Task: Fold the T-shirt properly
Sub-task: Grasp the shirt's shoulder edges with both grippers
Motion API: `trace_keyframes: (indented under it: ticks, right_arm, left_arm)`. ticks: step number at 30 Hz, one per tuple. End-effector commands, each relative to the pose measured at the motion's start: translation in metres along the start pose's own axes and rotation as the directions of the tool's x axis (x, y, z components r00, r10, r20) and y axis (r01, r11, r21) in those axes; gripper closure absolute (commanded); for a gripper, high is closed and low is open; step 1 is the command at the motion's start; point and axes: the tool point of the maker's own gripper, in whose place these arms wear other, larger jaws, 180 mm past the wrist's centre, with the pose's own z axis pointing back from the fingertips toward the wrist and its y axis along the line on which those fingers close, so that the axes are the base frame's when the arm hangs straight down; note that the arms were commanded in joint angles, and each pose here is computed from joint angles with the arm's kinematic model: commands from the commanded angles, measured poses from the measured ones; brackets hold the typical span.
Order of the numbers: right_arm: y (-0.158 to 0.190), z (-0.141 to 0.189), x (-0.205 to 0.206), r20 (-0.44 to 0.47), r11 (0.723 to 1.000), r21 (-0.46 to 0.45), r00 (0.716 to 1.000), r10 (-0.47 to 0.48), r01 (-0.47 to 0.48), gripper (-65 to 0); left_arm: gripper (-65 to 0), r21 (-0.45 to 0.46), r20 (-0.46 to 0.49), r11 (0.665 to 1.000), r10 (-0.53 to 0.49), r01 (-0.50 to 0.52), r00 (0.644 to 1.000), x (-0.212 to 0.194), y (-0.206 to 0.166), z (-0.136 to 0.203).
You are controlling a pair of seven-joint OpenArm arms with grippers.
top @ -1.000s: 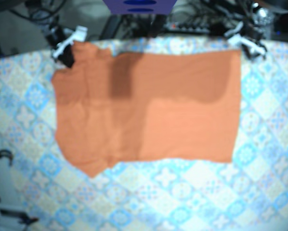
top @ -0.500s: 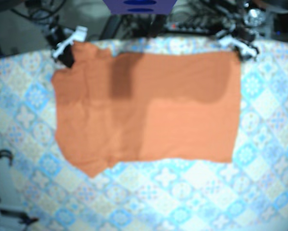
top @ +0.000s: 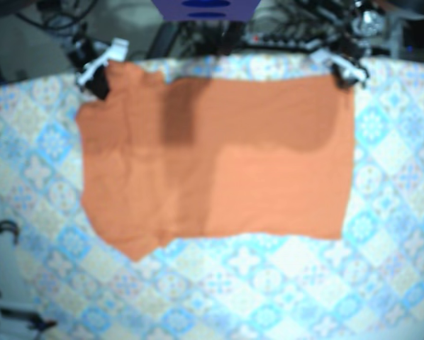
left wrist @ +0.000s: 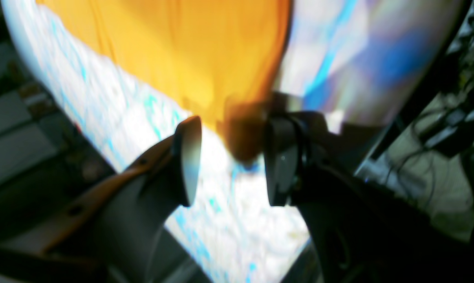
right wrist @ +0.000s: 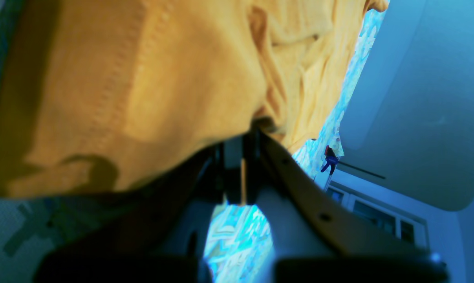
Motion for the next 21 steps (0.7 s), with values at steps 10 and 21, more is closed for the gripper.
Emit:
trace_keyframes:
  ticks: [10,21]
  right_arm:
    - [0.024,0.004,-0.002,-0.006,0.994,0.113,1.000,-0.001,0.002,0.0]
    - [0.024,0.004,0.000,-0.002,0.993,0.114,1.000,-0.001,0.001,0.0]
  left_arm:
    - [-25.5,0.006,0.014,1.000,0.002,-0.002,1.000,0.000,0.005,0.001]
    - [-25.2,0.028,-0.024,0.999,0.017,-0.016,1.000,-0.016,0.014,0.001]
